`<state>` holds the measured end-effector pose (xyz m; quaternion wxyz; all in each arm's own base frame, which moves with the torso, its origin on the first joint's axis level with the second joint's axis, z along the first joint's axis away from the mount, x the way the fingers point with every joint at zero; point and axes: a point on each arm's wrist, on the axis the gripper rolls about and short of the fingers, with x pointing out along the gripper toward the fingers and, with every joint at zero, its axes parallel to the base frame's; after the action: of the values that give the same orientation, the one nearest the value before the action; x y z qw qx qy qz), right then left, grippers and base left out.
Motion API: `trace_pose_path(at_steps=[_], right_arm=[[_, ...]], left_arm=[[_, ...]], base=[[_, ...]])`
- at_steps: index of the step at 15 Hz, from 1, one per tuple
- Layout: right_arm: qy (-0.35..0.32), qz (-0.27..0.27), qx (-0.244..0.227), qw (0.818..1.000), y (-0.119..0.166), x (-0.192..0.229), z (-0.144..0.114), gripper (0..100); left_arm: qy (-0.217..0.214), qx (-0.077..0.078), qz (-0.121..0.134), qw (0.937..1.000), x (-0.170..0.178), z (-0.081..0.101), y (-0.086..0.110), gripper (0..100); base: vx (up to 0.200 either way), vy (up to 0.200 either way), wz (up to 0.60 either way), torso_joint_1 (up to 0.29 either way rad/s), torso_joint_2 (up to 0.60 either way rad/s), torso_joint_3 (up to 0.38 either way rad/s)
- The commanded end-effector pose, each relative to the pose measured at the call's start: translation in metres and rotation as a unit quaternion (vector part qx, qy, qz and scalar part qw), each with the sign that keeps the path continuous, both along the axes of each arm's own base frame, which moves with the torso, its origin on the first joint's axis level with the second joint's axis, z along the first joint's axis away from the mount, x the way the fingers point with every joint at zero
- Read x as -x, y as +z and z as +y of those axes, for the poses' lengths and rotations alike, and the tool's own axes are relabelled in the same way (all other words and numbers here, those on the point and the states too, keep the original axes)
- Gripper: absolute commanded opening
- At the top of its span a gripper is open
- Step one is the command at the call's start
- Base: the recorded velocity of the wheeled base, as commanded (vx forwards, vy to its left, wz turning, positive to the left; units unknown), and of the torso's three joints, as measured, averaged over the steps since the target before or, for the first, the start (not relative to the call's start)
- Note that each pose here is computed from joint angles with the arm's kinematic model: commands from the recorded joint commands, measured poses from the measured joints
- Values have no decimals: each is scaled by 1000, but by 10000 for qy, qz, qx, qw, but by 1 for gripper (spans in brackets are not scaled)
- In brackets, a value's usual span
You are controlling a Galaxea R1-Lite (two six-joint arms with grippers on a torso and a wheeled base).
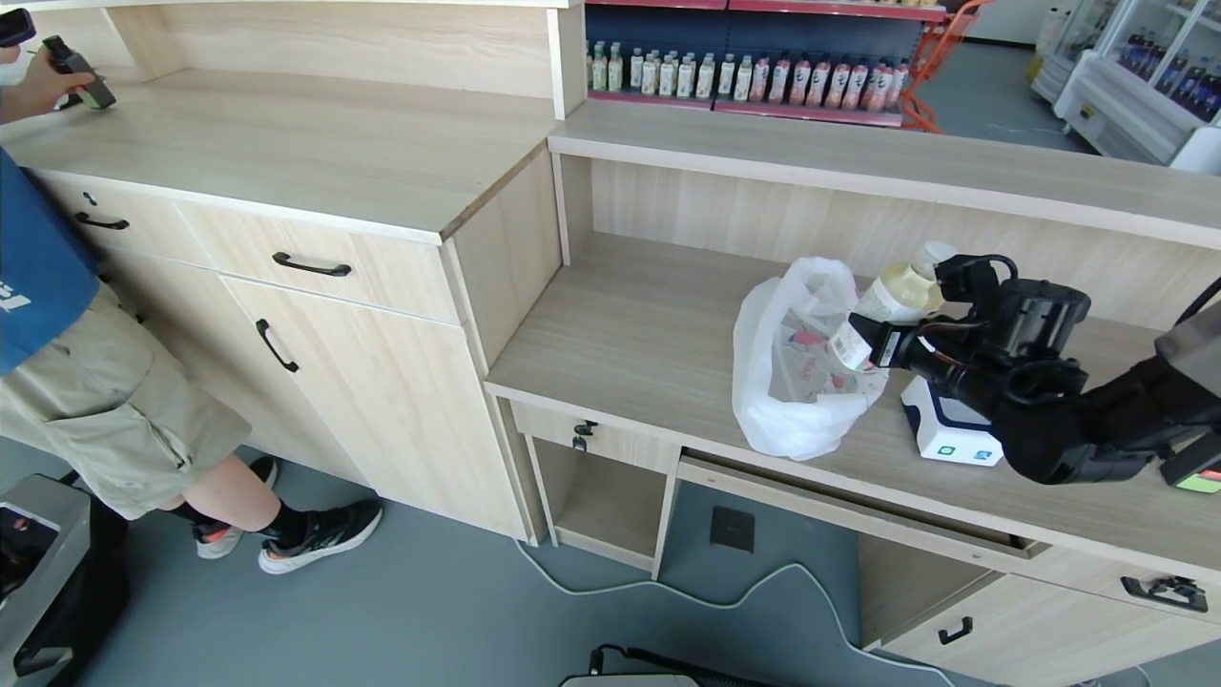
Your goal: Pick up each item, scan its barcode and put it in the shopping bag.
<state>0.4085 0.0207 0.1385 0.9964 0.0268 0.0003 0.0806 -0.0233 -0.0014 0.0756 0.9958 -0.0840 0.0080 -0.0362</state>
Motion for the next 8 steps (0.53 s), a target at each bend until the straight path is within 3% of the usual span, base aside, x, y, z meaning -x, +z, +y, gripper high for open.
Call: trace_pose_path(at_steps=[1,8], right_arm=[[114,133,16,9998,-13,-5,11,0],[146,144,124,9997,-32,-16,14,0]], left_arm=[[-1,3,-3,10000,0,0,0,100],[-1,3,-3,10000,0,0,0,100]], base=[[0,0,0,0,0,0],[0,0,0,0,0,0]])
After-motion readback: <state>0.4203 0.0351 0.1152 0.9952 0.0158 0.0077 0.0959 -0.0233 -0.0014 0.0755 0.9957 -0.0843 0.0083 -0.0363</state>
